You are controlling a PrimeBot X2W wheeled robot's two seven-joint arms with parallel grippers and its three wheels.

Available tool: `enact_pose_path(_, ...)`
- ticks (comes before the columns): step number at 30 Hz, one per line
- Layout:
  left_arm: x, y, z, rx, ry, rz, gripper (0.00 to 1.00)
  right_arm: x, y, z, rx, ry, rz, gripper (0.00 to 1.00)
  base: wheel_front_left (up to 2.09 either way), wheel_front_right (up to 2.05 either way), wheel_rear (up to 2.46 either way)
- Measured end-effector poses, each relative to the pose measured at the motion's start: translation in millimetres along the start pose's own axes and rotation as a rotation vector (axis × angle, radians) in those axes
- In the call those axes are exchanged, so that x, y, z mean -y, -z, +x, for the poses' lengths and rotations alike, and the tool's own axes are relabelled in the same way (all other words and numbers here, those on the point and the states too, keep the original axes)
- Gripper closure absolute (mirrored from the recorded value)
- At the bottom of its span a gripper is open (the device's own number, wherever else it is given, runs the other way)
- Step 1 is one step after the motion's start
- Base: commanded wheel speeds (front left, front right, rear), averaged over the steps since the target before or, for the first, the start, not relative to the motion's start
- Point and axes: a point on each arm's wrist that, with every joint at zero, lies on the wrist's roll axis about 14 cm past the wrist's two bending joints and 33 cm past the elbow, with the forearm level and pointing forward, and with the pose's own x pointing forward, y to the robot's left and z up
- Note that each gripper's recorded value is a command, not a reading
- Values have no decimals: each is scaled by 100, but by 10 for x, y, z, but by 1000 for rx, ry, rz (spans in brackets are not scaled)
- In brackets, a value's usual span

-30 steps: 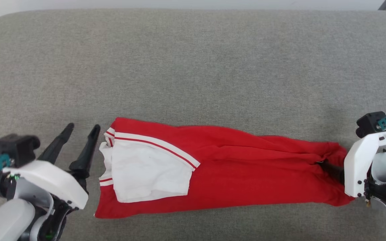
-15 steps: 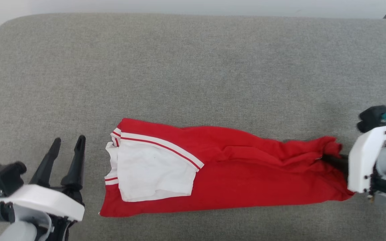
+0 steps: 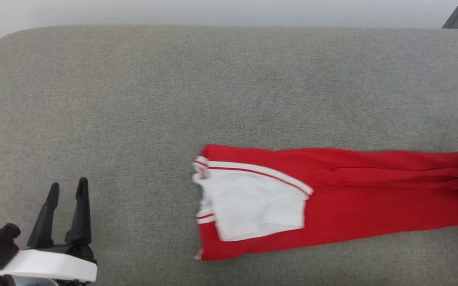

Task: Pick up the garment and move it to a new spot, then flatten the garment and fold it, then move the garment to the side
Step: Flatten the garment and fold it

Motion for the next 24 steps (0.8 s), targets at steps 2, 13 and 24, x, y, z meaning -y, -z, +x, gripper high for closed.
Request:
enact_pose_path(2,8,21,-17,6,-3,-17,0,180,-19,-57,3,55,4,100,0,0,0)
enact_pose_path(13,-9,28,-118,50,-30,-34,0,-126,-74,-144,0,0,-65,100,0,0,0)
enact_pose_path(24,-67,34,-310,61,-61,-42,0,-1564,74,-51,0,-325,-284,100,0,0,0)
